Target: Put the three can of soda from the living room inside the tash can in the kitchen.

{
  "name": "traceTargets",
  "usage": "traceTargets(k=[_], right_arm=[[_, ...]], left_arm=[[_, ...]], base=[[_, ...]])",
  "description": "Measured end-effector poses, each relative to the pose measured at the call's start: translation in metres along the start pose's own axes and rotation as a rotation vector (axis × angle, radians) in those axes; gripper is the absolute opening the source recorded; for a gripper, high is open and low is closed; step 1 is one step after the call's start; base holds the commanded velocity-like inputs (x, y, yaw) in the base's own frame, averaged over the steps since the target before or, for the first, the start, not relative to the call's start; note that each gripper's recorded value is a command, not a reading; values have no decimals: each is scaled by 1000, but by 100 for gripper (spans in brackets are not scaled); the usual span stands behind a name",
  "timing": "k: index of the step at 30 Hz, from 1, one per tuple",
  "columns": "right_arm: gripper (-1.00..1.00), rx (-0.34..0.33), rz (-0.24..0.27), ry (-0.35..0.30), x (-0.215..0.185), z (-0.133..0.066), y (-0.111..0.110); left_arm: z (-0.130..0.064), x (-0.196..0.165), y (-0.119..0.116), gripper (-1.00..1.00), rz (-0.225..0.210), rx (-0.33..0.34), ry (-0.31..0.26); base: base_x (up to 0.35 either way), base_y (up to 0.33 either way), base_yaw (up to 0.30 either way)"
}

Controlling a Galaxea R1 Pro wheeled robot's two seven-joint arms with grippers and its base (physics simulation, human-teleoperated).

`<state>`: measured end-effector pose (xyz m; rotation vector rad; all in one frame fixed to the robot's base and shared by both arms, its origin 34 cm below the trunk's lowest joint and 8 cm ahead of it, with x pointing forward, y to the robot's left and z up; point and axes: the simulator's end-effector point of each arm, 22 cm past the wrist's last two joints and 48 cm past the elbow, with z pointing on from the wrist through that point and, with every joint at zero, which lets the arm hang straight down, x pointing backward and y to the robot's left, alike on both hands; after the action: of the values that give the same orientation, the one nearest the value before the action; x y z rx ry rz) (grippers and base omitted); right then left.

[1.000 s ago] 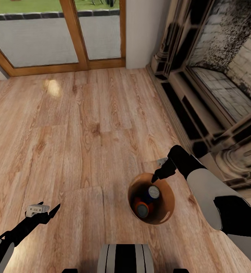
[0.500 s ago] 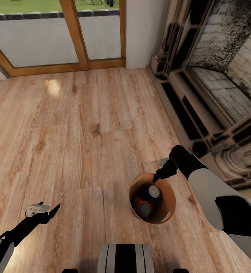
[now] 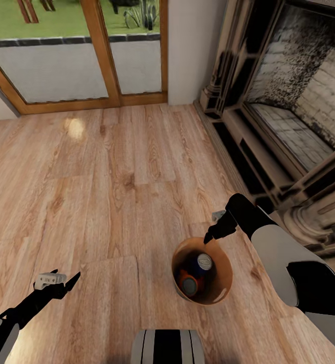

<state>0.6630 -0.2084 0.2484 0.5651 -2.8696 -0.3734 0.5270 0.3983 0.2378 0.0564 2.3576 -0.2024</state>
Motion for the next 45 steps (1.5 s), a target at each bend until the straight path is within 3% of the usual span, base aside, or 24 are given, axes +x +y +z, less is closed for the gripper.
traceTargets(k=[45], right_arm=[[100, 63, -37, -142, -15, -112, 22]], left_arm=[[-34, -81, -4, 100, 11, -6, -136]], base=[[0, 0, 0]])
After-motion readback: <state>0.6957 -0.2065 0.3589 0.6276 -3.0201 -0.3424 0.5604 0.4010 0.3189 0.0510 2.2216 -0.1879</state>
